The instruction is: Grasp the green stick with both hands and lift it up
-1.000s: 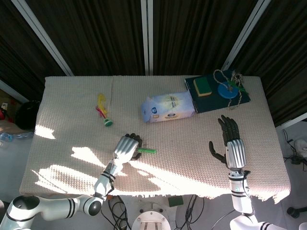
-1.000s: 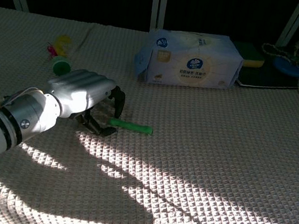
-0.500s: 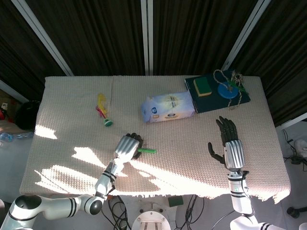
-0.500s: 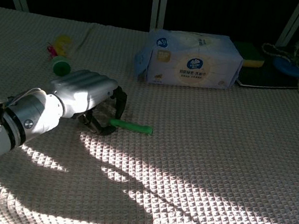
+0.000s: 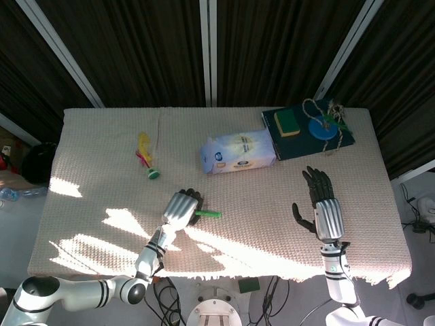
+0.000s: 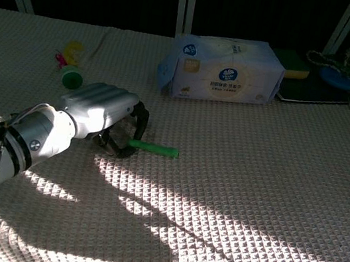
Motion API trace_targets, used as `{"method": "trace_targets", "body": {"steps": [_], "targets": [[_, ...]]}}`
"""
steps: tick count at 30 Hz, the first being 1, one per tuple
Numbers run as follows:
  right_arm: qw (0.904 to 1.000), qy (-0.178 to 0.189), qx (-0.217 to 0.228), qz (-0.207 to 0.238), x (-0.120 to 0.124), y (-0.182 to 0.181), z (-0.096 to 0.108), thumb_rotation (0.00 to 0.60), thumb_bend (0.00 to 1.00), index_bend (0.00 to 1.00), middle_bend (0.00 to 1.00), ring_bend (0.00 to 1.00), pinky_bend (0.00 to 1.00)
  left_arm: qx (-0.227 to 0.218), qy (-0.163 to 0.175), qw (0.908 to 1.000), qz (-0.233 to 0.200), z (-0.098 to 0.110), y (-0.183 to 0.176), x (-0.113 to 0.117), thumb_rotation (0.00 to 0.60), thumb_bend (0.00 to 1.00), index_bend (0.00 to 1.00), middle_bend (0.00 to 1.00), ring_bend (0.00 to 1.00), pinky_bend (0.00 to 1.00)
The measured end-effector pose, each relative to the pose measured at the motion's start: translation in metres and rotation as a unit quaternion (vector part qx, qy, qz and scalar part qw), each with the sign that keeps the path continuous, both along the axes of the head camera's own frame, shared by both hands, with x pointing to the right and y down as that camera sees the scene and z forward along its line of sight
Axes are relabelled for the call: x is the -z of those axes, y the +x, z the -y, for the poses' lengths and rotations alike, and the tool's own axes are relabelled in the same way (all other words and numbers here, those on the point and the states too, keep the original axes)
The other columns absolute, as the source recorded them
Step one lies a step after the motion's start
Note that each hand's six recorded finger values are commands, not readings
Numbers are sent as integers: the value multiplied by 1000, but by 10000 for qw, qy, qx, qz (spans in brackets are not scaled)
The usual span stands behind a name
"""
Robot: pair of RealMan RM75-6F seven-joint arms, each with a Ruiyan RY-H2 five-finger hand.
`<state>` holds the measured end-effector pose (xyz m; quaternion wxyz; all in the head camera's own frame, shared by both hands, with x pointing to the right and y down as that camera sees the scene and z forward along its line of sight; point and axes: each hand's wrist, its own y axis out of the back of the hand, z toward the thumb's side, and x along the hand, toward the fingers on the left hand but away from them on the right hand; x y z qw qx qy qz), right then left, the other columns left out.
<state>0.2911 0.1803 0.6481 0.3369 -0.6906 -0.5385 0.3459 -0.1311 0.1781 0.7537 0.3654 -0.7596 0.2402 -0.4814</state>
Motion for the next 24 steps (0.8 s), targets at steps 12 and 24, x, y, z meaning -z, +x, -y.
{"method": "trace_targets", "body": {"steps": [12, 24], "targets": [[9989, -416, 197, -53, -9, -9, -6, 600, 364, 98, 0, 0, 0, 19, -87, 9999, -58, -2, 1, 0, 589, 299, 547, 341, 273, 374], [9789, -1669, 1088, -449, -20, -59, -12, 600, 355, 374, 0, 0, 0, 28, -194, 9998, -64, -4, 2, -2, 589, 300, 547, 341, 273, 376]]}}
